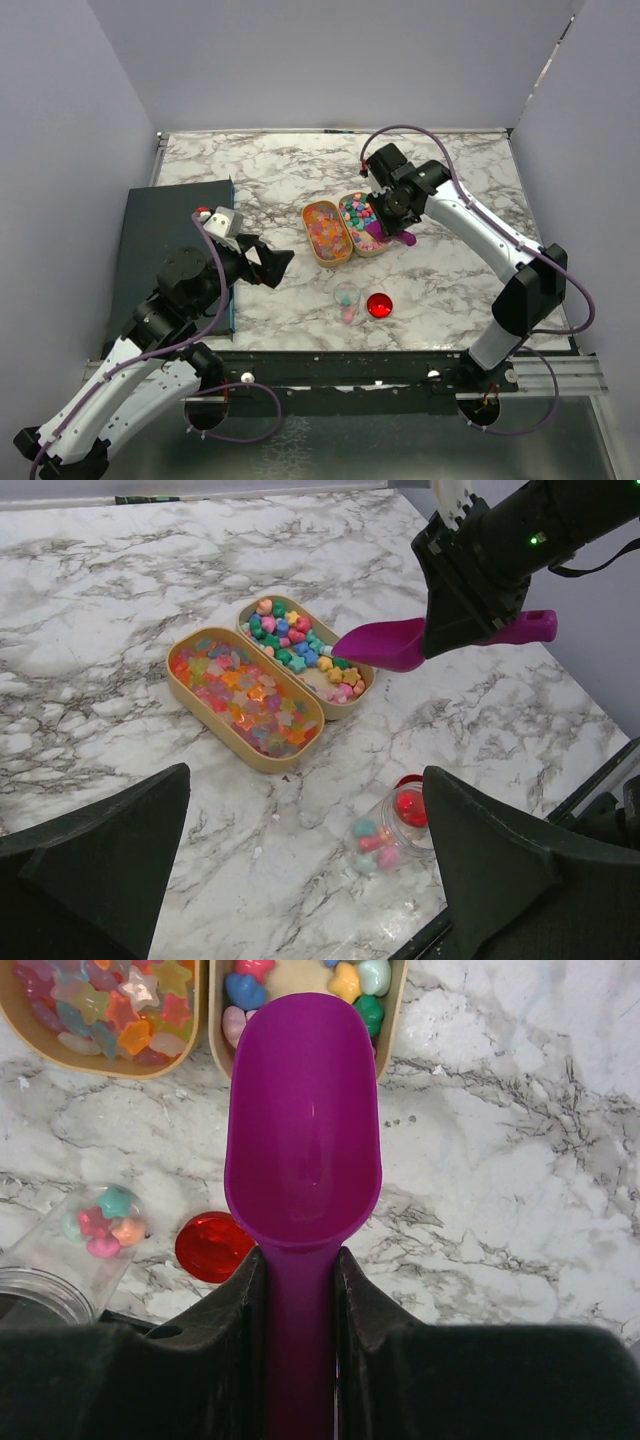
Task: Pack the candies
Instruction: Scoop the fake candies from the storage box.
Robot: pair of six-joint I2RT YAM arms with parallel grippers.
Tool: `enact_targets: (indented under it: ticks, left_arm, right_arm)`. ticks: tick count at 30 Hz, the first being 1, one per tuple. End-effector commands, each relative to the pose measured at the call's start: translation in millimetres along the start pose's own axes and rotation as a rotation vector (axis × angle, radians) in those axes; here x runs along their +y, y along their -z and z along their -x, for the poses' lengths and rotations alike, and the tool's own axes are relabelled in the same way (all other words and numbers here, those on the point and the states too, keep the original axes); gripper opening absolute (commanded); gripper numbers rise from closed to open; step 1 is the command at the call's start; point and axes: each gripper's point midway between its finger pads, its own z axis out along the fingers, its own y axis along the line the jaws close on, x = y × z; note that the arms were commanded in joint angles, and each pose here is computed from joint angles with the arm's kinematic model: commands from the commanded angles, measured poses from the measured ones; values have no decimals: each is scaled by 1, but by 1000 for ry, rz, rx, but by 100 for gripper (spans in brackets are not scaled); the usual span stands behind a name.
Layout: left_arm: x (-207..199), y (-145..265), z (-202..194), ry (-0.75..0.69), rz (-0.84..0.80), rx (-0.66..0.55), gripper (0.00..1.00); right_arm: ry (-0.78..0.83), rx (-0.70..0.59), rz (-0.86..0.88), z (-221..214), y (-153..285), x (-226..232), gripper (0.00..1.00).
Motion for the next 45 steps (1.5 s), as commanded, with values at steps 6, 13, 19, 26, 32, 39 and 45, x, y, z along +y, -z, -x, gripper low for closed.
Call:
enact_targets:
  ticks: [6, 13, 19, 26, 32, 39, 45]
  left_arm:
    - [2, 6, 0, -2, 4, -4, 99]
    - [2, 8, 2, -1, 9, -15, 99]
    - [3, 11, 4, -5, 14, -25, 99]
    - [2, 12, 4, -7, 12, -25, 99]
    - [3, 11, 3, -8, 15, -20, 99]
    - [5, 9, 0, -9, 28, -6, 99]
    - [6, 7, -2, -10, 33, 2, 99]
  right_arm:
    - [-53, 92, 6, -1, -18, 0, 1]
    - [-62, 141, 16, 2, -40, 2, 1]
    - [-60, 175, 29, 5, -57, 6, 1]
    - [-68, 190, 35, 13, -80, 9, 1]
    - [-82, 193, 44, 18, -101, 11, 1]
    - [-95, 198, 32, 18, -124, 9, 1]
    - [-103, 189, 25, 17, -136, 7, 1]
